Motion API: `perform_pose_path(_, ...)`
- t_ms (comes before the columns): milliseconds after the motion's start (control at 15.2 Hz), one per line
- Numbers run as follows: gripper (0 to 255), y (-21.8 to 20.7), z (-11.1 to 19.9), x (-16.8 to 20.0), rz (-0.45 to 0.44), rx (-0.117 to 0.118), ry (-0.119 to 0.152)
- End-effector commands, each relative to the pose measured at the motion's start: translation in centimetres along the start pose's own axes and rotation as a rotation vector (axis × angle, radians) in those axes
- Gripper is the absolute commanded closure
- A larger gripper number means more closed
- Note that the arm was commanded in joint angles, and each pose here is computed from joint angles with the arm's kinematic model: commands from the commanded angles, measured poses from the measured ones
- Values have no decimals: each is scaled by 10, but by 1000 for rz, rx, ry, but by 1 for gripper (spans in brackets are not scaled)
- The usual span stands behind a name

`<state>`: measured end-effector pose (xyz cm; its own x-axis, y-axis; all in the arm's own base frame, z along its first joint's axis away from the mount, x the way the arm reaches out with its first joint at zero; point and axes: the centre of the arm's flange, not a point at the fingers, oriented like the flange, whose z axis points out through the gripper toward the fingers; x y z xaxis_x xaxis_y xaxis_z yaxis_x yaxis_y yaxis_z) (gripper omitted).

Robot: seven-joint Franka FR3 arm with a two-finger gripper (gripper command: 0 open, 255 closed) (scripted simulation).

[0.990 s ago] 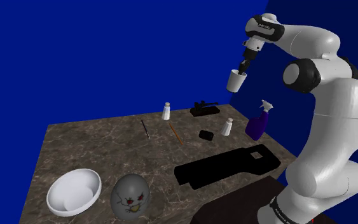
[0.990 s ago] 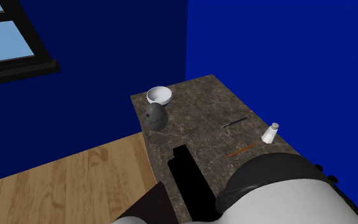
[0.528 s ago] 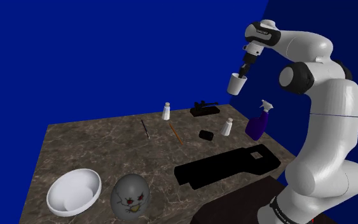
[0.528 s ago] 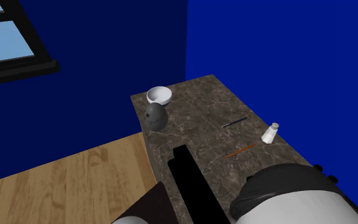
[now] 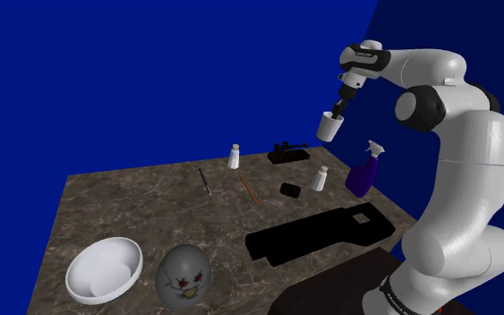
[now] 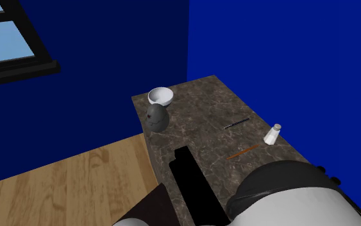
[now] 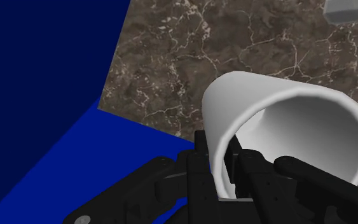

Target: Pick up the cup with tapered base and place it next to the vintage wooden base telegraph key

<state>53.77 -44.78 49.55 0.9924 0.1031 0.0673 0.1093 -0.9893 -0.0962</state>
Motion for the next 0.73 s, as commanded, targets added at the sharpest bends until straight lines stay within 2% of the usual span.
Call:
perform_pose_path(0,255,1,10,-1,0,-1,1)
perform_pose_path(660,255,6,62,-5,0,-1,1)
